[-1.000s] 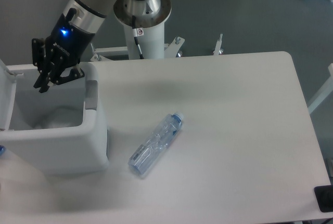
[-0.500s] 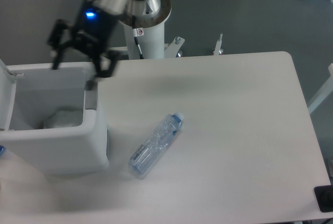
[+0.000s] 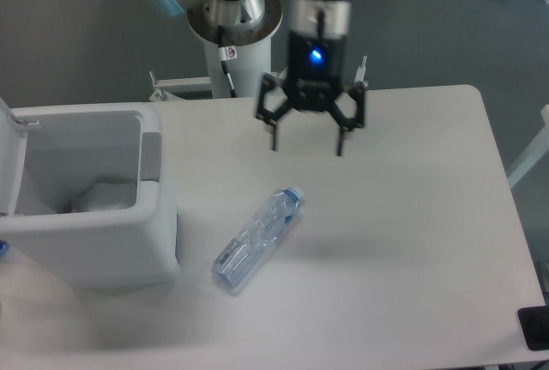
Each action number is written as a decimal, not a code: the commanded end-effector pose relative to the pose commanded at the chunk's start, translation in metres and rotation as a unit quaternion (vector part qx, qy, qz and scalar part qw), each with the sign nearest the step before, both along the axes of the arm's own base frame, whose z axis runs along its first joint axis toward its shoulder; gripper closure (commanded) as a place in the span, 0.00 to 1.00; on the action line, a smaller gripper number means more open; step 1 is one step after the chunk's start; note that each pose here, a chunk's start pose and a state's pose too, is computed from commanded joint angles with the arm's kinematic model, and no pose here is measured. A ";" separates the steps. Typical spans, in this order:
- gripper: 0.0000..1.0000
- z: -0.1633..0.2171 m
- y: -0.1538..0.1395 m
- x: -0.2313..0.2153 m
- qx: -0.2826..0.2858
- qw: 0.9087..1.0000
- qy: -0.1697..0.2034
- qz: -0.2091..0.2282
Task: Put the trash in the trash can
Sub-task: 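Raise the gripper out of the bin and move it above the water bottle, then lower the gripper and close it on the bottle's cap end, then lift the clear water bottle by its cap and carry it over the bin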
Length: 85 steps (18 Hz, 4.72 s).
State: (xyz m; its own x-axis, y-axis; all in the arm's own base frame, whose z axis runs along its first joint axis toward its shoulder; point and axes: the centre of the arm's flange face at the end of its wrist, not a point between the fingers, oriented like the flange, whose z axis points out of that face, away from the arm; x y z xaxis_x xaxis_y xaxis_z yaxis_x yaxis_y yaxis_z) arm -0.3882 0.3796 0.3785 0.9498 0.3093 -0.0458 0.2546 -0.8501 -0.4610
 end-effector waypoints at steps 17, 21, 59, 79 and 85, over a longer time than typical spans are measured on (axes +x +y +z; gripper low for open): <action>0.00 -0.116 -0.015 0.029 -0.200 0.966 0.015 -0.161; 0.00 -0.139 -0.001 0.034 -0.206 0.963 -0.003 -0.173; 0.87 -0.171 0.034 0.055 -0.223 0.949 -0.023 -0.222; 0.87 0.077 0.016 0.031 0.035 0.995 0.018 -0.089; 0.87 0.149 0.020 0.100 0.127 0.990 0.001 -0.056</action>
